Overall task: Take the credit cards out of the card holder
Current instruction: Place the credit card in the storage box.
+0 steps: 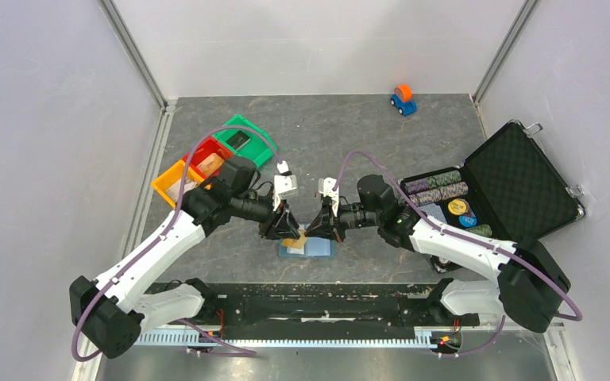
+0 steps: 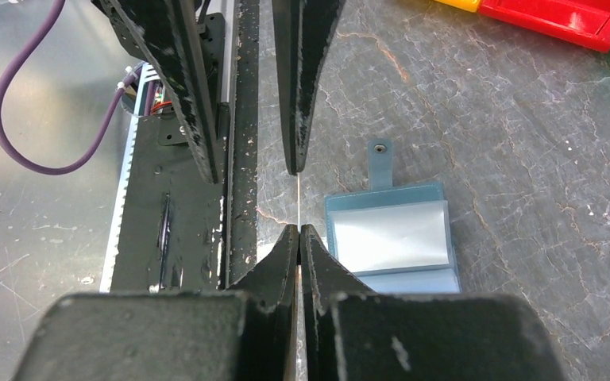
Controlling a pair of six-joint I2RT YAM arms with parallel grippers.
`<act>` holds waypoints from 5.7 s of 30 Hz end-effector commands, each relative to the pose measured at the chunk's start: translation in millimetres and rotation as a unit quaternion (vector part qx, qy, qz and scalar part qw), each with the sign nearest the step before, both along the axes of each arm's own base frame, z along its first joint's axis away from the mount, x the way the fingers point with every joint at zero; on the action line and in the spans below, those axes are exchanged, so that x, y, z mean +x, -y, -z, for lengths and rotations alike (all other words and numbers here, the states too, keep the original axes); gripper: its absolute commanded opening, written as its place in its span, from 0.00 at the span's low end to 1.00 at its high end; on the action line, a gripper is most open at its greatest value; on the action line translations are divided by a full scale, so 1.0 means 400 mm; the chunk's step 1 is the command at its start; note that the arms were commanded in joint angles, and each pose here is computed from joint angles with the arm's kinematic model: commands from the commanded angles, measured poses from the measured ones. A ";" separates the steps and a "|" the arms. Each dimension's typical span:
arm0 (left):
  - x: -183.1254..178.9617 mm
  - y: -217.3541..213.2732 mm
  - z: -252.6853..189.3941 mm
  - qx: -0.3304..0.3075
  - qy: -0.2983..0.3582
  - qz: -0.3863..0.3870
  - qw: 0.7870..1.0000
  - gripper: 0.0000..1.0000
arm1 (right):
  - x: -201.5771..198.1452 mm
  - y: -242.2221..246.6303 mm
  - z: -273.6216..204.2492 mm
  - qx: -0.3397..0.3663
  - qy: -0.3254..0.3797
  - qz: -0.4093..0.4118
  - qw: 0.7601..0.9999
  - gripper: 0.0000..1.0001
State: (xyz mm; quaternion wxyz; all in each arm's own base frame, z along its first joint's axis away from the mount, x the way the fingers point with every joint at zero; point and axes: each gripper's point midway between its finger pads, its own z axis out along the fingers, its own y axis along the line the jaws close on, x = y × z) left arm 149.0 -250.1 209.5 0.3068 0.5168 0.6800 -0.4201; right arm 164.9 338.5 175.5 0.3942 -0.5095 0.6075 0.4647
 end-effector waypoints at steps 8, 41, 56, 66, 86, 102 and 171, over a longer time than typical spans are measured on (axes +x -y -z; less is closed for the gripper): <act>0.018 -0.001 0.010 0.041 0.033 0.010 0.999 0.27 | 0.000 -0.017 -0.054 0.020 0.006 -0.016 1.000 0.00; 0.060 -0.017 0.024 0.077 0.052 -0.032 0.995 0.41 | -0.009 -0.024 -0.039 0.014 -0.001 -0.038 0.999 0.00; 0.050 -0.006 0.031 0.067 0.039 -0.017 0.997 0.40 | -0.023 -0.018 -0.049 0.020 0.004 -0.049 0.999 0.00; 0.015 -0.005 0.039 0.063 0.007 0.001 0.998 0.02 | 0.001 -0.019 -0.066 0.024 0.014 -0.020 0.999 0.00; 0.436 -0.286 -0.160 -0.120 0.052 -0.613 0.779 0.02 | 0.076 0.084 -0.190 0.102 0.055 0.168 0.979 0.98; 0.521 -0.677 -0.100 -0.335 0.030 -0.859 0.386 0.02 | 0.061 0.092 -0.174 0.107 0.030 0.171 0.979 0.98; 0.762 -0.791 0.255 -0.166 0.042 -0.936 0.309 0.04 | 0.097 0.099 -0.167 0.071 0.067 0.187 0.977 0.98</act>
